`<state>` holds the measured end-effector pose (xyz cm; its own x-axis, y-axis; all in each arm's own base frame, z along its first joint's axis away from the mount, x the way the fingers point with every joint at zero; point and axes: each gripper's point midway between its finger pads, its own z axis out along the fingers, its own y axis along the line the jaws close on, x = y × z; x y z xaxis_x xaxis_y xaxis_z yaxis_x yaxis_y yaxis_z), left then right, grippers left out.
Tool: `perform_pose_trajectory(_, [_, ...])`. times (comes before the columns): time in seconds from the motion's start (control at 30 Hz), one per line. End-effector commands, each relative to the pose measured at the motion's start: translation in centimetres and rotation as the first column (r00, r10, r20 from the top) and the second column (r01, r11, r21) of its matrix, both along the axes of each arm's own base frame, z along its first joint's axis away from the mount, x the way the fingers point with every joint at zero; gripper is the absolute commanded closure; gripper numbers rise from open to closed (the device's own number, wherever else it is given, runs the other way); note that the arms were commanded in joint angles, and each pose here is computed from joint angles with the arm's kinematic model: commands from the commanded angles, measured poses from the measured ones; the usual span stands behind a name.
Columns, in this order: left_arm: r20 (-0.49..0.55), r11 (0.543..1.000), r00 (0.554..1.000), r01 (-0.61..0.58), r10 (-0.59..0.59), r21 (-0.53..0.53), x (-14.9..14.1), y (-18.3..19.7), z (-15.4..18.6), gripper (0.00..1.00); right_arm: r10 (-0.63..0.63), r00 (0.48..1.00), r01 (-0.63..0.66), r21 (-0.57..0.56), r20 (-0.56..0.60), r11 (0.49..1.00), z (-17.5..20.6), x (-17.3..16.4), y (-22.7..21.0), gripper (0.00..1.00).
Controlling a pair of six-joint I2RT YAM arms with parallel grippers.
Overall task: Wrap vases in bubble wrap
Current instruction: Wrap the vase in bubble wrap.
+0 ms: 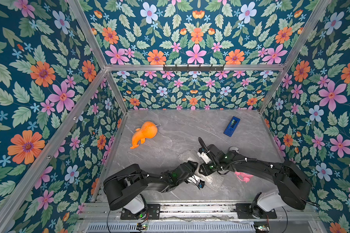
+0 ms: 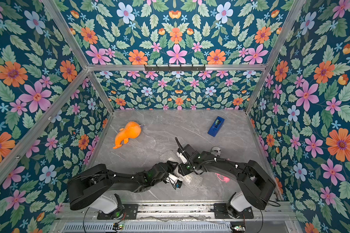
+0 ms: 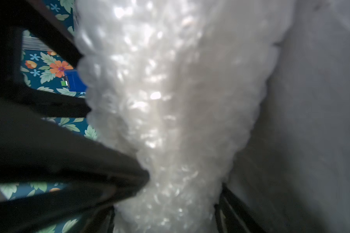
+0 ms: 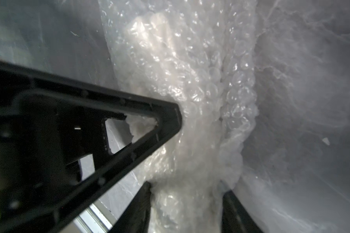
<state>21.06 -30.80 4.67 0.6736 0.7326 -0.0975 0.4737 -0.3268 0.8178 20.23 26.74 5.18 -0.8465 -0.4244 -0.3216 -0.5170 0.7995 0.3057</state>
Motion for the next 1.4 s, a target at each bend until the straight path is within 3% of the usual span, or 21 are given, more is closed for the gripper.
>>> perform_pose_trajectory(0.0, [-0.061,0.998,0.996,-0.061,0.063,0.031,-0.2,1.2,-1.1,0.07,-0.059,0.997,0.049,-0.19,-0.048,0.98,-2.6,-1.4,-3.7,0.5])
perform_pose_trajectory(0.03, [-0.064,0.997,0.995,-0.078,0.079,0.007,0.0,1.2,-0.7,0.01,-0.064,0.997,0.054,-0.195,-0.046,0.979,-2.7,-1.4,-3.8,0.51])
perform_pose_trajectory(0.37, [-0.117,0.969,0.973,-0.212,0.198,-0.123,0.1,2.6,3.0,0.01,-0.099,0.995,0.091,-0.205,-0.028,0.975,-3.1,-1.4,-3.9,0.52])
perform_pose_trajectory(0.43, [-0.156,0.935,0.95,-0.299,0.272,-0.189,0.6,3.1,4.8,0.01,-0.1,0.995,0.093,-0.207,-0.025,0.974,-3.2,-1.4,-4.0,0.52])
perform_pose_trajectory(0.57, [-0.322,0.756,0.832,-0.549,0.453,-0.356,2.0,4.6,10.0,0.01,-0.106,0.994,0.101,-0.203,-0.016,0.974,-3.2,-1.4,-4.1,0.52])
perform_pose_trajectory(0.67, [-0.496,0.579,0.72,-0.69,0.486,-0.434,1.7,6.2,12.2,0.01,-0.111,0.994,0.107,-0.189,-0.013,0.976,-3.2,-1.3,-3.9,0.52])
perform_pose_trajectory(0.73, [-0.603,0.407,0.642,-0.767,0.474,-0.497,1.8,7.7,13.8,0.01,-0.111,0.994,0.107,-0.188,-0.011,0.976,-3.3,-1.3,-3.9,0.52])
perform_pose_trajectory(0.77, [-0.667,0.295,0.6,-0.799,0.442,-0.524,1.7,8.6,14.6,0.01,-0.111,0.994,0.107,-0.19,-0.007,0.976,-3.3,-1.3,-3.9,0.52])
perform_pose_trajectory(0.83, [-0.778,0.027,0.512,-0.841,0.364,-0.541,2.0,11.0,15.9,0.01,-0.111,0.994,0.109,-0.198,0.0,0.974,-3.4,-1.3,-4.0,0.53])
perform_pose_trajectory(0.87, [-0.832,-0.139,0.457,-0.845,0.315,-0.517,2.1,12.9,16.4,0.01,-0.108,0.994,0.106,-0.201,0.002,0.974,-3.4,-1.4,-4.0,0.53])
perform_pose_trajectory(0.9, [-0.89,-0.34,0.382,-0.826,0.25,-0.45,2.2,15.3,16.7,0.0,-0.105,0.994,0.104,-0.203,0.003,0.974,-3.5,-1.4,-4.0,0.53])
perform_pose_trajectory(0.97, [-0.959,-0.593,0.276,-0.763,0.064,-0.258,1.6,18.7,15.8,0.01,-0.101,0.995,0.101,-0.212,0.012,0.972,-3.6,-1.5,-4.1,0.53])
perform_pose_trajectory(1.0, [-0.972,-0.645,0.226,-0.752,-0.057,-0.138,1.2,19.2,14.7,0.01,-0.098,0.995,0.1,-0.218,0.019,0.971,-3.6,-1.5,-4.1,0.53])
perform_pose_trajectory(1.03, [-0.968,-0.638,0.183,-0.769,-0.172,-0.032,0.9,18.5,13.7,0.0,-0.094,0.995,0.097,-0.221,0.026,0.97,-3.6,-1.6,-4.1,0.53])
perform_pose_trajectory(1.1, [-0.903,-0.526,0.095,-0.836,-0.418,0.155,0.4,14.8,12.5,0.01,-0.086,0.995,0.094,-0.23,0.044,0.969,-3.8,-1.6,-4.2,0.54])
perform_pose_trajectory(1.17, [-0.843,-0.451,-0.002,-0.844,-0.538,0.29,0.1,12.3,11.7,0.01,-0.075,0.995,0.087,-0.235,0.059,0.968,-3.9,-1.7,-4.1,0.54])
perform_pose_trajectory(1.27, [-0.844,-0.444,-0.135,-0.802,-0.519,0.4,0.1,10.5,10.7,0.01,-0.06,0.995,0.076,-0.24,0.074,0.968,-4.1,-1.9,-4.0,0.54])
perform_pose_trajectory(1.37, [-0.84,-0.425,-0.215,-0.784,-0.499,0.453,0.4,8.5,10.8,0.0,-0.043,0.995,0.065,-0.251,0.092,0.966,-4.2,-2.1,-3.9,0.54])
